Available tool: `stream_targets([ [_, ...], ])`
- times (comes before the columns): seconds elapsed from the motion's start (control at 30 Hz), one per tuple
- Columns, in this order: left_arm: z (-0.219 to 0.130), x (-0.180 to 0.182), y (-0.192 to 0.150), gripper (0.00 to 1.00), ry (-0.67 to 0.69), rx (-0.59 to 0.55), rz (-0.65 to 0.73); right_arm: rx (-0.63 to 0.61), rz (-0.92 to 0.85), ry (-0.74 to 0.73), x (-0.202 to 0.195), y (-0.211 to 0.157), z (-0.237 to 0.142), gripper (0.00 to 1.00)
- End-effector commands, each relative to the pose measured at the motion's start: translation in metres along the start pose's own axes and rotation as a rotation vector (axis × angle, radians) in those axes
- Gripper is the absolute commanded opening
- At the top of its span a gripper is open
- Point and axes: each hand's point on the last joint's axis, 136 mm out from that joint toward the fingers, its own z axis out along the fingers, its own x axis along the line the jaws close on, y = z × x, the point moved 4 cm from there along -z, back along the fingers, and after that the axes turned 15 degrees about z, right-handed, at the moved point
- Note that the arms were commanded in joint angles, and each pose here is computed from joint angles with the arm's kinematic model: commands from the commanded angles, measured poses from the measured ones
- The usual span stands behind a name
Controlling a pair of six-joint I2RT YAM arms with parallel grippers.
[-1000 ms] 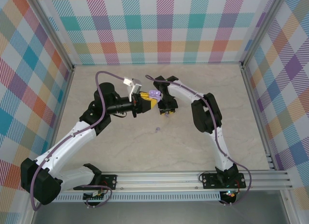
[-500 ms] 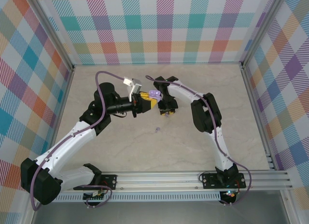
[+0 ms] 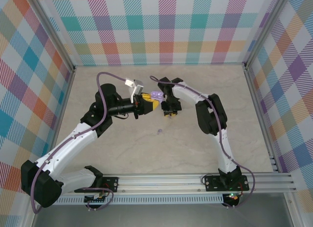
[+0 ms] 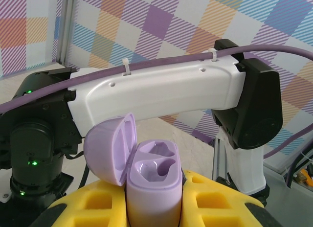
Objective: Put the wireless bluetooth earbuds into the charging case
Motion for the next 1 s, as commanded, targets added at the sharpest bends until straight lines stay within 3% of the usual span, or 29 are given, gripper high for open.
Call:
stream_targets([
  [0.0, 0.003, 0.004, -0.008, 0.06, 0.016, 0.027, -0.033, -0.01, 0.05, 0.029, -0.01, 0.002, 0.0, 0.22],
  [0.37, 0.024, 0.039, -0.049, 0.05, 0.133, 0.15, -0.198, -0.08, 0.175, 0.267, -0.034, 0.008, -0.029, 0.21],
  [0.73, 0.043, 0.068, -0.083, 0.05, 0.227, 0.194, -0.315, -0.144, 0.259, 0.417, -0.058, 0.005, -0.053, 0.21],
  [0.97, 0.049, 0.078, -0.098, 0.05, 0.265, 0.193, -0.345, -0.214, 0.236, 0.522, -0.055, -0.002, -0.089, 0.21],
])
